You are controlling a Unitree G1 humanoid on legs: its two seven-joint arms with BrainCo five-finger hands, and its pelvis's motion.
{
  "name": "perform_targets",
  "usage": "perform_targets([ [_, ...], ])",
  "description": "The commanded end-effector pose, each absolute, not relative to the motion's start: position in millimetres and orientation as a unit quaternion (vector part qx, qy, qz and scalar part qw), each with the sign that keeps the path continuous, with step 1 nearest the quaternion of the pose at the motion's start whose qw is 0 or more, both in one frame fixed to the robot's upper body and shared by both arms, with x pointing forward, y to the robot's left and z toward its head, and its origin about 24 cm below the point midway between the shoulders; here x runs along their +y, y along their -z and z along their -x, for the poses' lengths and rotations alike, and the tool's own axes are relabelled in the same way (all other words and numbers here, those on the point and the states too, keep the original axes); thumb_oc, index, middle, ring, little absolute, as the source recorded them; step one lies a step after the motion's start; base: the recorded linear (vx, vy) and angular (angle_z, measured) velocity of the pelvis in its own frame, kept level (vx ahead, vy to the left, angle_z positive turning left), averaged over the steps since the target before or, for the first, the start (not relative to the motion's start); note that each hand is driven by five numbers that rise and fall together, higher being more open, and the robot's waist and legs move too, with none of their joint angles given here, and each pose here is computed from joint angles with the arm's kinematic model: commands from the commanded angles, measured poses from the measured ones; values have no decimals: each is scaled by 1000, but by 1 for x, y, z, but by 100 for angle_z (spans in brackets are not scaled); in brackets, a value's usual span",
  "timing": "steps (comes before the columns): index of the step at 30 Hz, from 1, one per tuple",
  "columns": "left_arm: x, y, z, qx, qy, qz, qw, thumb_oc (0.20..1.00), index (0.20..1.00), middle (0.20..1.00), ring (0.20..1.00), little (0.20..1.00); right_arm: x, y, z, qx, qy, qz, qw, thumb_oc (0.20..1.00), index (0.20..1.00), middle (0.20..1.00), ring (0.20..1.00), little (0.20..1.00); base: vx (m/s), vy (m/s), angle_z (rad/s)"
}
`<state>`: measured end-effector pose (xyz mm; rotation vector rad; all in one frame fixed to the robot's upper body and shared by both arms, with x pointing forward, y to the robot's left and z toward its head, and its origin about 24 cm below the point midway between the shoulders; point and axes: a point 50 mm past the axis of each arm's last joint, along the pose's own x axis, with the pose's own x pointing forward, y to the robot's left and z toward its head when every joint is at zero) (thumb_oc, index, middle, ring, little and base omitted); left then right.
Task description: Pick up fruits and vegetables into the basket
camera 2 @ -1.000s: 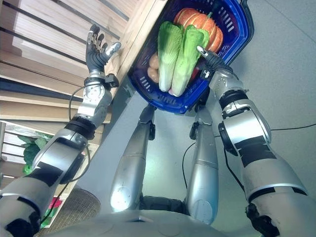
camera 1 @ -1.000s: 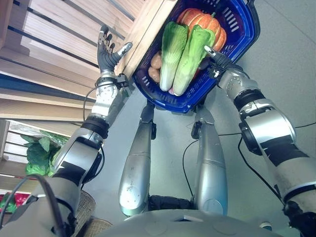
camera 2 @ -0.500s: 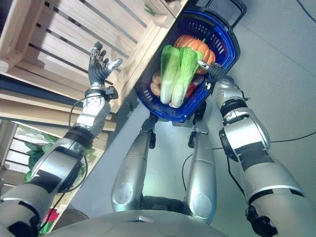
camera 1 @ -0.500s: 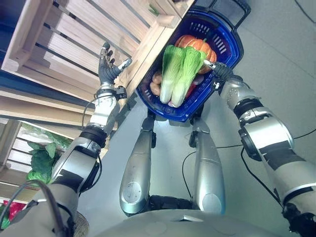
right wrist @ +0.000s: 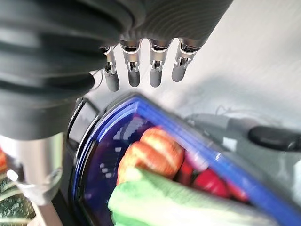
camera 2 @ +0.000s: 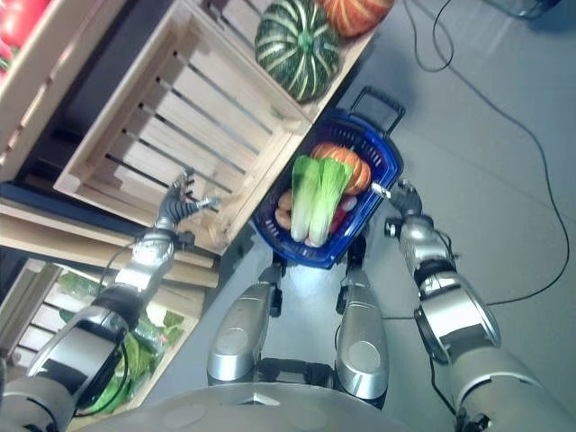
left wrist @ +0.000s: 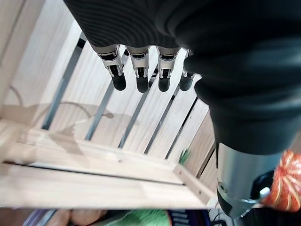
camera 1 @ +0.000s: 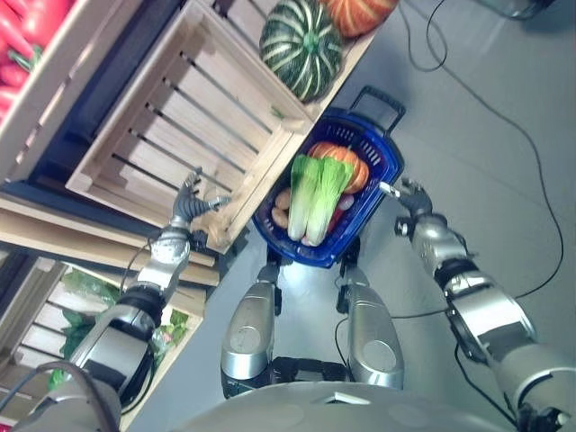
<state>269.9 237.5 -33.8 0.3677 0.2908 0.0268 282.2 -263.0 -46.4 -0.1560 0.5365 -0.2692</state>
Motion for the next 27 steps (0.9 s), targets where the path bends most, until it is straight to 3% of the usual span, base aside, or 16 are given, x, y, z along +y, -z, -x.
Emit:
perform_targets([
  [1, 245, 69, -237, 226, 20, -206, 952, 1000, 1000, 1000, 1000, 1000, -270, 78, -238, 312, 112, 105, 938, 1000, 1000, 1000, 1000, 1000, 222, 22, -8],
  [6, 243, 106, -191, 324, 66, -214, 919, 1000, 1000, 1000, 1000, 1000, -267, 110, -194, 395, 103, 116, 905, 1000, 1000, 1000, 1000, 1000, 147, 10, -18],
  [14, 253, 140, -131, 467, 55, -196, 861, 1000, 1000, 1000, 1000, 1000, -264, 142, -134, 521, 79, 109, 843, 1000, 1000, 1000, 1000, 1000, 74, 8, -11],
  [22, 247, 147, -119, 499, 65, -173, 847, 1000, 1000, 1000, 1000, 1000, -260, 155, -100, 605, 46, 118, 786, 1000, 1000, 1000, 1000, 1000, 23, 5, -5],
  [27, 247, 148, -119, 506, 51, -138, 850, 1000, 1000, 1000, 1000, 1000, -259, 156, -97, 613, 43, 116, 780, 1000, 1000, 1000, 1000, 1000, 0, 0, 0],
])
